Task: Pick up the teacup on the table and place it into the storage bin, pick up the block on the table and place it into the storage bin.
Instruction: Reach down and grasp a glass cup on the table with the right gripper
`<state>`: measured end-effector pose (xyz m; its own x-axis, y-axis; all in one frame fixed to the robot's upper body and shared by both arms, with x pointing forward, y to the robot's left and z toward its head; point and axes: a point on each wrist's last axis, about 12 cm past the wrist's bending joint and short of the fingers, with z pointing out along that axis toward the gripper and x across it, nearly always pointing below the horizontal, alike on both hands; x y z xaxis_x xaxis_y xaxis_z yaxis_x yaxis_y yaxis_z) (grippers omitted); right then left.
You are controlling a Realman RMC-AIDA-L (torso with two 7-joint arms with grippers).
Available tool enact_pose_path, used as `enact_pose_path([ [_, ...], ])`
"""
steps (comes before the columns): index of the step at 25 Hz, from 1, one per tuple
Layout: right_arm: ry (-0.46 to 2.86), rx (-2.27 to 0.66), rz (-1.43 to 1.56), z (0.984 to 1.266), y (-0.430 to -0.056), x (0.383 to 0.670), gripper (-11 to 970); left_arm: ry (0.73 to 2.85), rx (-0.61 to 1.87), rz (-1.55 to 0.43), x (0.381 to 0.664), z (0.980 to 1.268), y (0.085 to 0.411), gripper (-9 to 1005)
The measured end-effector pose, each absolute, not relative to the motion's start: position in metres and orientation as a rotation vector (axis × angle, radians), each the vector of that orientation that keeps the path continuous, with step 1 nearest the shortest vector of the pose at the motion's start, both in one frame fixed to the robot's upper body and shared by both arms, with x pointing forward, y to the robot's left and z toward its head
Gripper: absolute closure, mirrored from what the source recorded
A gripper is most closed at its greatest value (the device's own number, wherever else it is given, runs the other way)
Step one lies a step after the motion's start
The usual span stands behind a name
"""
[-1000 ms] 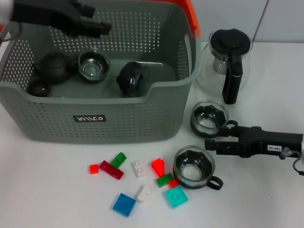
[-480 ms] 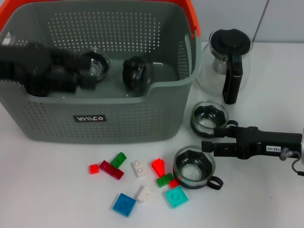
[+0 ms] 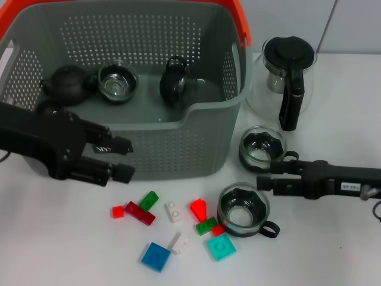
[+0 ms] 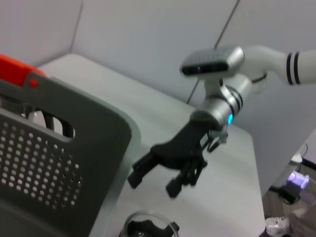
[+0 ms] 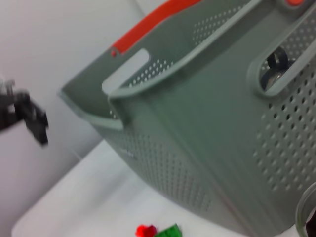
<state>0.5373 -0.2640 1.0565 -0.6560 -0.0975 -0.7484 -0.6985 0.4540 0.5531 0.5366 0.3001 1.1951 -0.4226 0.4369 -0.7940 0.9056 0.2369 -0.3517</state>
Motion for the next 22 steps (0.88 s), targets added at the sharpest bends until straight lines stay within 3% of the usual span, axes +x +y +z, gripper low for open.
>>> enact_pose_path([
  [6, 2.056, -0.562, 1.287, 1.066, -0.273, 0.537, 47, 1.960, 1.231, -1.093, 0.537, 1.195, 0.300, 369],
  [14, 2.027, -0.799, 1.361, 1.087, -0.273, 0.532, 47, 1.943, 1.223, -1.047, 0.543, 1.197, 0.300, 369],
  [22, 2.269, -0.843, 1.280, 1.109, -0.280, 0.549, 47, 1.923, 1.225, -1.011, 0.547, 1.196, 0.300, 370],
])
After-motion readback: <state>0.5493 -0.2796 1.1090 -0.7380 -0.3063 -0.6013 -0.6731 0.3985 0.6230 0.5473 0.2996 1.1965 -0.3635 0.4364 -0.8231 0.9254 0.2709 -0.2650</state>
